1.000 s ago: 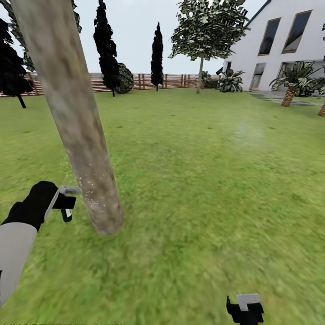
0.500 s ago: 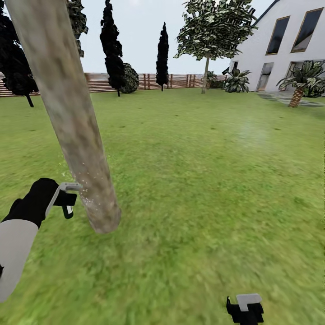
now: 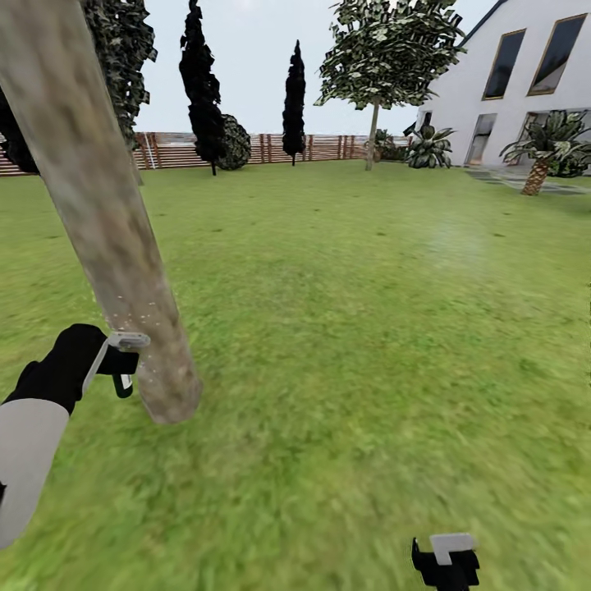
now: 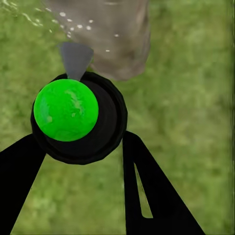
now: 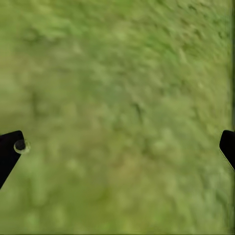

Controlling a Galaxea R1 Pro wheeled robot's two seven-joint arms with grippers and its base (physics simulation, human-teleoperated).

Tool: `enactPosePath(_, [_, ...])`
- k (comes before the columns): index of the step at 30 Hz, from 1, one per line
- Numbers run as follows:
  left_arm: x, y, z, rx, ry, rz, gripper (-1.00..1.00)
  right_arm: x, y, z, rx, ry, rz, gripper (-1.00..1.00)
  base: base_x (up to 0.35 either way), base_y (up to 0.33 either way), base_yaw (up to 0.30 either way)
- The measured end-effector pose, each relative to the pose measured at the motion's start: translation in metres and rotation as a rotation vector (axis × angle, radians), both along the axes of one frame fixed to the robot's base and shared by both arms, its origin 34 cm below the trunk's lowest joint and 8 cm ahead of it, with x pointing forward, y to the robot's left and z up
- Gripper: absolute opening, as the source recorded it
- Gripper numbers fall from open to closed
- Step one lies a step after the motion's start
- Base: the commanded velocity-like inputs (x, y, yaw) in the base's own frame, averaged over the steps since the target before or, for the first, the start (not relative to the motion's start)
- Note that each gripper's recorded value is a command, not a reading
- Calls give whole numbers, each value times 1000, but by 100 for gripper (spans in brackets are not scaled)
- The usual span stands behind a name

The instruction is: In the garden, pick up the pesticide atomizer on the floor and spray pesticide onto both trees until each tree trunk is fully covered.

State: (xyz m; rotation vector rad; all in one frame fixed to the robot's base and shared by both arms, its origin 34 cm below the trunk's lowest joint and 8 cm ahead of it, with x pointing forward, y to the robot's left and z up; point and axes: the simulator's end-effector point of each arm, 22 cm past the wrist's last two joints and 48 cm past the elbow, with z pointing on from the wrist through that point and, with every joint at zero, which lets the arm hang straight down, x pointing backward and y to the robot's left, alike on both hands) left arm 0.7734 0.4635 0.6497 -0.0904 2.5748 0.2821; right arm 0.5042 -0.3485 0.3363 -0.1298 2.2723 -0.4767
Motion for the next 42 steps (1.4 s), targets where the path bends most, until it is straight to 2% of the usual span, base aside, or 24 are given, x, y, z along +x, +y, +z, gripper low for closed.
enactPosePath(13, [-2,-4,-6,0,8,-4,-100,0,0,0,1,1,0,100,22,-267,207])
enactPosePath(24, [-4,-2,-8,10,13,-1,-100,-1,0,0,0,1,0,100,208,-210,19])
enactPosePath(30, [-9,13,-9,33,16,20,-100,0,0,0,1,1,0,100,78,-259,229])
enactPosePath(33, [-22,29,-22,84,44,55,-100,-1,0,-1,0,2,1,100,3,-272,276])
enactPosePath(37, [-35,24,-44,79,77,54,-100,-1,0,0,0,2,1,100,15,-272,210])
enactPosePath(41, [-36,23,-45,81,79,54,-100,-1,1,-1,1,3,3,100,94,-270,14])
enactPosePath(42, [-37,29,-44,87,79,62,-100,-1,1,-1,1,3,3,100,196,-213,1])
